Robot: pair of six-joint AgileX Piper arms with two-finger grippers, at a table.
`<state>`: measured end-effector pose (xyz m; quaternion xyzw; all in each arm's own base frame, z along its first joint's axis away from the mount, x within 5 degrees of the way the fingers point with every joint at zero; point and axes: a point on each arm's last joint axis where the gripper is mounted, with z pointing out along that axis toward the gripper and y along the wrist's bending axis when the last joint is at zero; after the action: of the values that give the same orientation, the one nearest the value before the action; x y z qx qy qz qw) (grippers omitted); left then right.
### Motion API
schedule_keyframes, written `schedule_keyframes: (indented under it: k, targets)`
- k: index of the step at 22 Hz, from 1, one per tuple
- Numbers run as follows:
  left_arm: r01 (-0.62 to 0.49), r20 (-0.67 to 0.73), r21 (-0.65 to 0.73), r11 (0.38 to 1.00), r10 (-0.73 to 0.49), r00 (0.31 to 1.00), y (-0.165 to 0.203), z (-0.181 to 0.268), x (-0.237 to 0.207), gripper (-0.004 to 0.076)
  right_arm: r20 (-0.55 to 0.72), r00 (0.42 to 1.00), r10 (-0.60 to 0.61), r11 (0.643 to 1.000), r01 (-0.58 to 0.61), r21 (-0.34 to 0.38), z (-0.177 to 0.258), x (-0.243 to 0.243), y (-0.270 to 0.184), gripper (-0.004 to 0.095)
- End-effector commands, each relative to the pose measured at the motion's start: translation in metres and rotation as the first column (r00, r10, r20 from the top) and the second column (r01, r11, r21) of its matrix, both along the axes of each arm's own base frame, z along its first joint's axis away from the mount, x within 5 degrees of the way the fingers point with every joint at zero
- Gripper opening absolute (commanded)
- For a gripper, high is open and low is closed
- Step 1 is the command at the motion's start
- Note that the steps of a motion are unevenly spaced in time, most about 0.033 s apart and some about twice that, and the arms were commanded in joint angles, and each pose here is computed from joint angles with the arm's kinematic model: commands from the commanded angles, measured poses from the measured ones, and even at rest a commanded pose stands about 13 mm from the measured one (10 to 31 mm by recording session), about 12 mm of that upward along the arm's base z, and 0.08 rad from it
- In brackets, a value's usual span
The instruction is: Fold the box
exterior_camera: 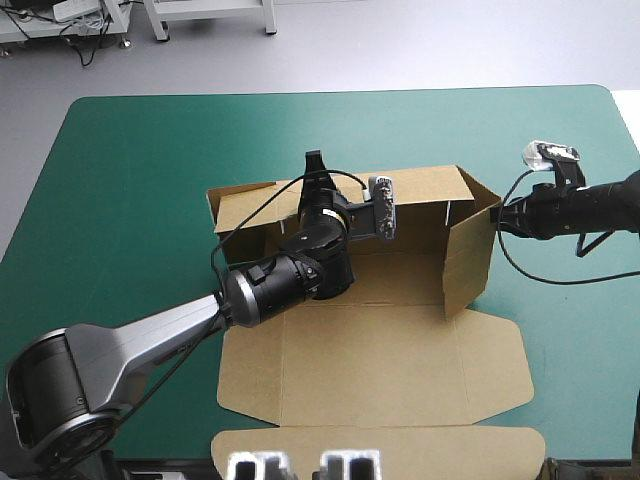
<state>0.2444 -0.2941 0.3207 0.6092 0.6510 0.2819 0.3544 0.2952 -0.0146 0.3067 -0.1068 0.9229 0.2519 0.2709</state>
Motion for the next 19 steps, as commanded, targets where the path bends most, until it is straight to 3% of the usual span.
schedule_keyframes:
  k: [1,9,11,14,15,19]
  targets:
    - [0.015,-0.121,-0.138,0.99,-0.032,0.992,-0.016,-0.01,-0.014,-0.001,0.129,0.992,0.004,1.0,-0.007,0.024,0.016,-0.005,0.003,-0.002]
    - [0.044,-0.066,-0.12,0.992,-0.052,0.996,-0.016,-0.006,-0.011,-0.001,0.169,0.982,0.081,0.996,-0.077,-0.034,0.01,-0.01,0.004,-0.0007]
    - [0.054,-0.035,-0.1,0.994,-0.058,0.998,-0.016,-0.004,-0.009,-0.001,0.149,0.985,0.091,0.996,-0.086,-0.039,0.011,-0.013,0.004,0.0057]
    - [0.073,0.006,-0.081,0.994,-0.073,0.997,-0.016,-0.002,-0.007,-0.001,0.156,0.983,0.095,0.992,-0.082,-0.091,0.017,-0.021,0.003,0.0305]
    - [0.078,0.021,-0.072,0.994,-0.077,0.997,-0.016,-0.001,-0.006,-0.001,0.168,0.981,0.094,0.992,-0.079,-0.097,0.02,-0.023,0.003,0.0345]
    - [0.078,0.077,-0.066,0.995,-0.072,0.994,-0.015,0.004,-0.003,-0.001,0.198,0.973,0.118,0.983,-0.086,-0.164,0.029,-0.033,0.003,0.0347]
